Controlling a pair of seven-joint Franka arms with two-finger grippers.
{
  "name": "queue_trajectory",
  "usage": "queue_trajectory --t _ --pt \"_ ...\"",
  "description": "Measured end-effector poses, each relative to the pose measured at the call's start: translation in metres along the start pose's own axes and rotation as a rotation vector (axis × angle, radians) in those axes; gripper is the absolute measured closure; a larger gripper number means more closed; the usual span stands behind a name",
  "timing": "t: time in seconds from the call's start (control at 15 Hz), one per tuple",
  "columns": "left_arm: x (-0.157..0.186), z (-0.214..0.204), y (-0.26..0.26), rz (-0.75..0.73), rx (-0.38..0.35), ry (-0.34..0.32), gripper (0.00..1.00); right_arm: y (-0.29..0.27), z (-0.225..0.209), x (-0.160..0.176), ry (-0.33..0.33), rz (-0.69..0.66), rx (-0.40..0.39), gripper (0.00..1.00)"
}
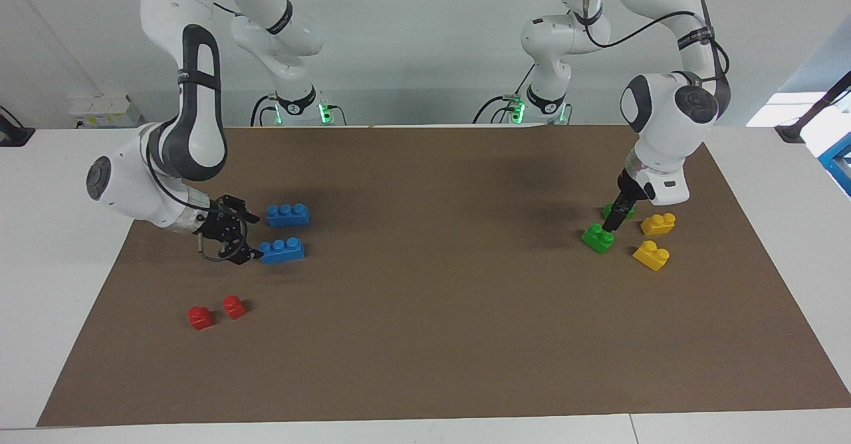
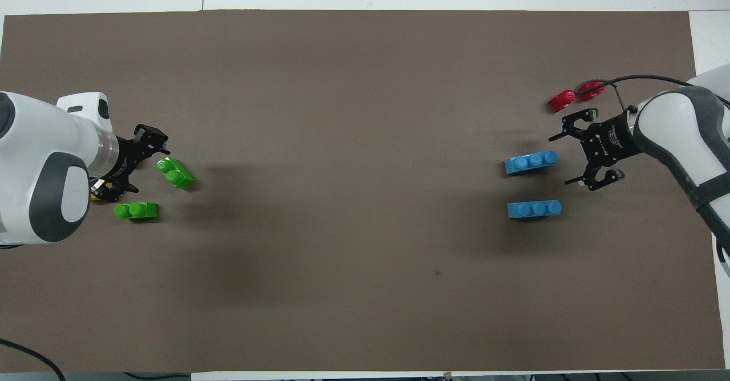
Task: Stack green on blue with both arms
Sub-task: 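Move the left gripper to the green brick while the right gripper reaches the blue brick, then grasp the green brick with the left gripper while the right gripper grasps the blue brick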
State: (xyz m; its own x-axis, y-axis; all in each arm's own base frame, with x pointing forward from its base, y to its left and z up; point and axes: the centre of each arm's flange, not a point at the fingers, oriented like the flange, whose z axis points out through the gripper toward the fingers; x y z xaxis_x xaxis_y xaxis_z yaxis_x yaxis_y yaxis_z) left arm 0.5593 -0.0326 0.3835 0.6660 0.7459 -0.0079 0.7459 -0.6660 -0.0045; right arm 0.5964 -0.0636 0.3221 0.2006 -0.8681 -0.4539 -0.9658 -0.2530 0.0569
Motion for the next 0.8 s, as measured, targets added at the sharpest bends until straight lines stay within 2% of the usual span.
queue_trajectory --t 0.53,0.8 --pt "0.015 0.042 0.009 -0.017 -0.009 -0.002 0.00 -0.009 0.015 0.010 0.028 -0.005 0.031 0.00" --pt "0.017 0.065 0.012 -0.019 -0.003 -0.011 0.00 -0.016 0.026 -0.001 0.036 -0.034 0.026 0.00"
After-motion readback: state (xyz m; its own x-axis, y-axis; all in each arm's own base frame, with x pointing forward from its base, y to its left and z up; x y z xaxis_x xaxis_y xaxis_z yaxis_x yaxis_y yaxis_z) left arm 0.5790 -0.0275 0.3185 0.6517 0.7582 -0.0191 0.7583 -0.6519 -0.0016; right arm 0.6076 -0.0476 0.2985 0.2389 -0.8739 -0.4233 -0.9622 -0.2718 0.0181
